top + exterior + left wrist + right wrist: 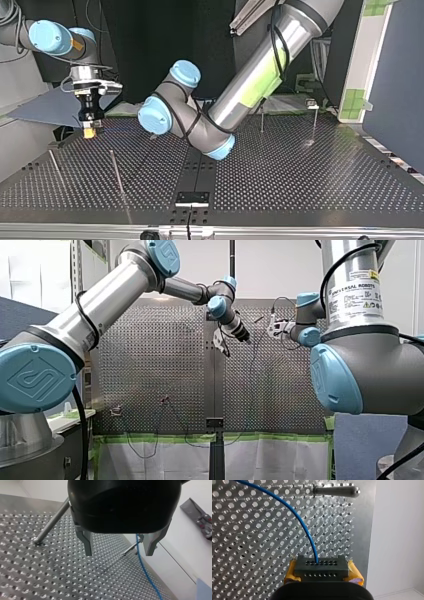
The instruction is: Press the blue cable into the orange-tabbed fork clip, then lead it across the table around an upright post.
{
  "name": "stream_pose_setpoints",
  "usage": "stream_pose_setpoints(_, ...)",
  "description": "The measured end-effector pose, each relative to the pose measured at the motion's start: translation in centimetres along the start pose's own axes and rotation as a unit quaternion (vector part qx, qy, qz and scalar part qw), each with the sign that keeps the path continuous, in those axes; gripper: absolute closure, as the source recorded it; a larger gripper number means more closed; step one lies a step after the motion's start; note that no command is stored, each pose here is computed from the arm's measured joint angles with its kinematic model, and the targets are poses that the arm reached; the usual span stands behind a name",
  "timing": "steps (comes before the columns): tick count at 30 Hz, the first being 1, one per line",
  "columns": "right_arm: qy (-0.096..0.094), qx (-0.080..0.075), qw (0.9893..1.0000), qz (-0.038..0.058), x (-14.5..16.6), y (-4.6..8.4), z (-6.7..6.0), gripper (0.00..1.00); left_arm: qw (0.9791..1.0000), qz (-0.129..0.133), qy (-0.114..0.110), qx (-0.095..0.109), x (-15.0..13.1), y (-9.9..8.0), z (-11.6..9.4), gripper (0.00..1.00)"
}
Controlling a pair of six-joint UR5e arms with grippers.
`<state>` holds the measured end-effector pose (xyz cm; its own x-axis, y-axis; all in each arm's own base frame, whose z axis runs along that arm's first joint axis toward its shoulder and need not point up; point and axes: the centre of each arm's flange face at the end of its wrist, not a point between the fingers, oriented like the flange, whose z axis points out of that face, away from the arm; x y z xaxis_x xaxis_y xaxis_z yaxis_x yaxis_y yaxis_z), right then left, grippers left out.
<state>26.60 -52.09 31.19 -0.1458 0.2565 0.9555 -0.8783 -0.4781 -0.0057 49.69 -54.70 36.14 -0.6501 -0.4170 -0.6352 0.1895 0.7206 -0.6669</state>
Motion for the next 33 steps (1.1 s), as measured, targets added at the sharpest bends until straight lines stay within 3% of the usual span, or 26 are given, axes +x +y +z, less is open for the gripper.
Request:
stream_pose_setpoints(6,0.0,0.003,1.0,0.0005,0.0,-0.2,0.0,1.0,0.9998,-0.018,-0.007,0.01,-0.6,0.3,0.5,0.0)
stream_pose_setpoints(18,0.003,0.004,1.0,0.0017,0.1,-0.2,0.1,1.0,0.9995,-0.028,0.009,0.007,1.5,2.3,3.6,0.0)
stream_pose_setpoints(25,0.003,0.009,1.0,0.0017,0.2,-0.3,0.1,1.0,0.9984,-0.044,0.002,0.035,1.5,1.7,4.3,0.0)
stream_pose_setpoints(33,0.004,0.014,0.9999,0.0019,0.1,-0.3,0.1,1.0,0.9946,-0.074,0.006,0.072,2.0,0.4,4.6,0.0)
